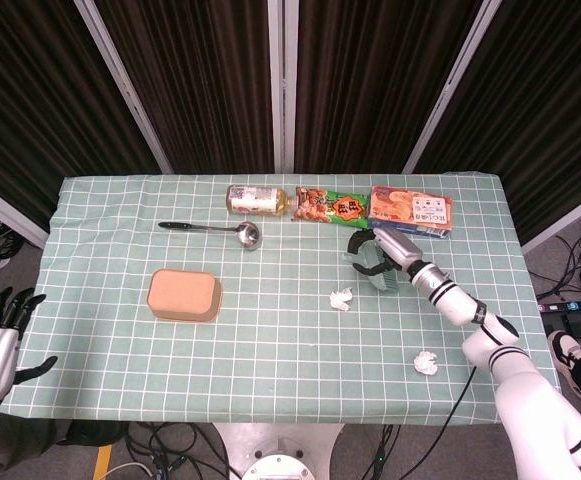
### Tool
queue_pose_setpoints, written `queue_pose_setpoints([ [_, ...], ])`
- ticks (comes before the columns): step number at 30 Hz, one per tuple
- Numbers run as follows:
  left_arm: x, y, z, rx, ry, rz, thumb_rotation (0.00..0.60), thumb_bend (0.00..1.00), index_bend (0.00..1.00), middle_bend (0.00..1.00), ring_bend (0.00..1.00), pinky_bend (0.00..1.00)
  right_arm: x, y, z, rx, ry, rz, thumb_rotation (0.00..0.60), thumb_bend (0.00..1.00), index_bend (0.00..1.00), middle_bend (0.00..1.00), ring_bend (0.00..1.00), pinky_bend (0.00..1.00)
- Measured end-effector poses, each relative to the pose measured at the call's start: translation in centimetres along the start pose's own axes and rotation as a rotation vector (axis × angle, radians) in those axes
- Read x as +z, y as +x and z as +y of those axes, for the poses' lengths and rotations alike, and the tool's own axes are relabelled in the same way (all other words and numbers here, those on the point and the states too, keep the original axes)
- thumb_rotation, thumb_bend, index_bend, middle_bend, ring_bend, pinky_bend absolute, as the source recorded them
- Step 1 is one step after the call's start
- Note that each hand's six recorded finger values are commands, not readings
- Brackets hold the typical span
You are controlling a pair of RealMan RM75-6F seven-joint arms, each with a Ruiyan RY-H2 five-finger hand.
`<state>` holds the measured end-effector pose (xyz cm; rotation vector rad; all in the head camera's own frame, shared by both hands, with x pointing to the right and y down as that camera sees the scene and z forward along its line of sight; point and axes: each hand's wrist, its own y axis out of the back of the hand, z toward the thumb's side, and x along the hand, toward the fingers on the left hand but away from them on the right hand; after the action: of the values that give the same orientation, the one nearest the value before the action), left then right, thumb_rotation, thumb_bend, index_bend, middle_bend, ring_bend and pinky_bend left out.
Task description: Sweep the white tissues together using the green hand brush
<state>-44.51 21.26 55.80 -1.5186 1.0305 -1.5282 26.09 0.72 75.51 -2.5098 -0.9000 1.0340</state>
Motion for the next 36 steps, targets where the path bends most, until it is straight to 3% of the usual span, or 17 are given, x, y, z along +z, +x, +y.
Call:
queue_pose_setpoints([
  [5,-0.1,-0.2,0.1,0.001,-0.002,0.001,0.600,0.10,0.15,0.10,0.00,0.02,2.3,-0.1,-2.3,0.067,-0.105,0.103,0.600,0.33,0.84,0.68,0.35,0.28],
  [9,0.0,-0.4,0.0,0.001,-0.006,-0.002,0.600,0.10,0.15,0.10,0.00,0.02,3.2,-0.1,-3.8,0.101,-0.145,0.136,0.600,0.33,0.84,0.68,0.35,0.28],
  [16,-0.1,-0.2,0.0,0.009,-0.012,-0.012,0.600,0.10,0.15,0.10,0.00,0.02,4.4,1.5,-3.8,0.096,-0.174,0.212,0.600,0.33,0.84,0.68,0.35,0.27],
  [28,0.1,0.6,-0.4,-0.001,-0.011,-0.039,0.600,0.10,0.15,0.10,0.00,0.02,4.5,7.9,-0.6,-0.076,-0.211,0.221,0.600,0.35,0.83,0.68,0.36,0.23],
  [33,0.4,1.1,-0.8,-0.018,-0.012,-0.048,0.600,0.10,0.15,0.10,0.00,0.02,5.1,13.0,-0.8,-0.159,-0.263,0.161,0.600,0.36,0.82,0.68,0.35,0.21],
  [36,0.7,1.5,-0.9,-0.020,-0.009,-0.060,0.600,0.10,0.15,0.10,0.00,0.02,5.0,16.5,-0.8,-0.225,-0.267,0.082,0.600,0.36,0.82,0.68,0.35,0.21],
])
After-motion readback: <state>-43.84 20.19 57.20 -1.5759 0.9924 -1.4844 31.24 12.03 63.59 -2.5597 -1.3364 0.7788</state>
